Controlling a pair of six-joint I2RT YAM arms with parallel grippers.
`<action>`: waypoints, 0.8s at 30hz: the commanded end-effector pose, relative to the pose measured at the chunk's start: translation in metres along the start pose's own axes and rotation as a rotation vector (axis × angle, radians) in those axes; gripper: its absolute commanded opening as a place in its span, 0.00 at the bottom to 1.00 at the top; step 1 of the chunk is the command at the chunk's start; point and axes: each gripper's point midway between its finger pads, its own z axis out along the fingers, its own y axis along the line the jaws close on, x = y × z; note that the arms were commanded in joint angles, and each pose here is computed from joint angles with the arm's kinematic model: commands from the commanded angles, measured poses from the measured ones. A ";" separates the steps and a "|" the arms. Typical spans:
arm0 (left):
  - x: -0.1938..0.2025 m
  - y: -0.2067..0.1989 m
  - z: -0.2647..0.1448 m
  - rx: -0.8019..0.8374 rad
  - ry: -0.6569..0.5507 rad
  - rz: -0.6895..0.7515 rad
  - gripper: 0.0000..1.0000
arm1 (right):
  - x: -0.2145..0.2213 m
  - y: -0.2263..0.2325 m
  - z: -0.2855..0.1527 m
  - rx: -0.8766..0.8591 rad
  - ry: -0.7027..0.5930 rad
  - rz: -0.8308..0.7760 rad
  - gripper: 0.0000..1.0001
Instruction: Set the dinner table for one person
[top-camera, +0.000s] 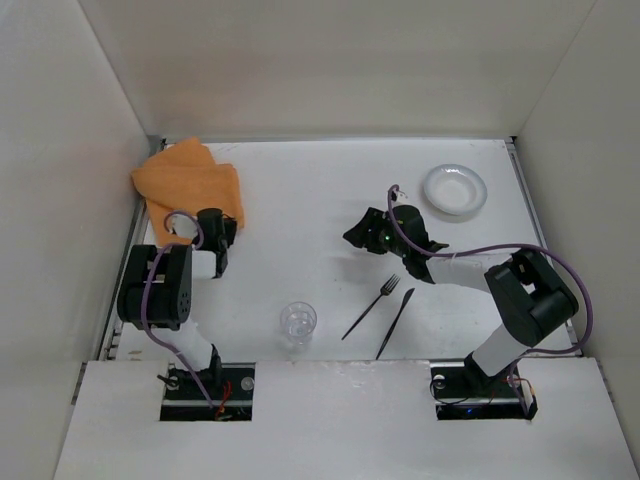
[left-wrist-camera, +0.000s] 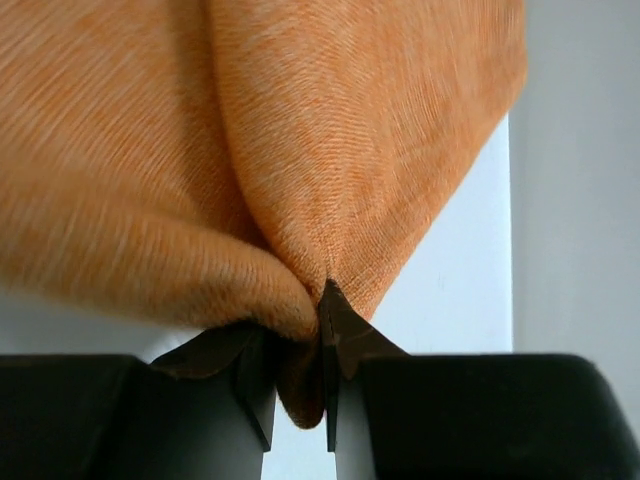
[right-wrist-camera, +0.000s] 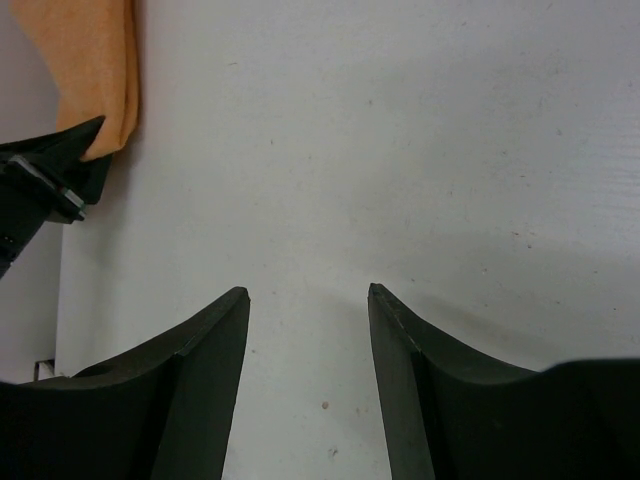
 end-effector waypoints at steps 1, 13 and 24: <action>0.088 -0.041 -0.028 0.176 0.249 0.138 0.07 | -0.019 0.022 0.001 -0.065 -0.056 -0.029 0.57; 0.181 -0.047 -0.102 0.315 0.453 0.364 0.22 | -0.021 0.023 0.001 -0.066 -0.065 -0.040 0.76; 0.128 -0.038 -0.149 0.386 0.328 0.432 0.83 | -0.024 0.037 0.033 -0.074 -0.041 -0.021 0.77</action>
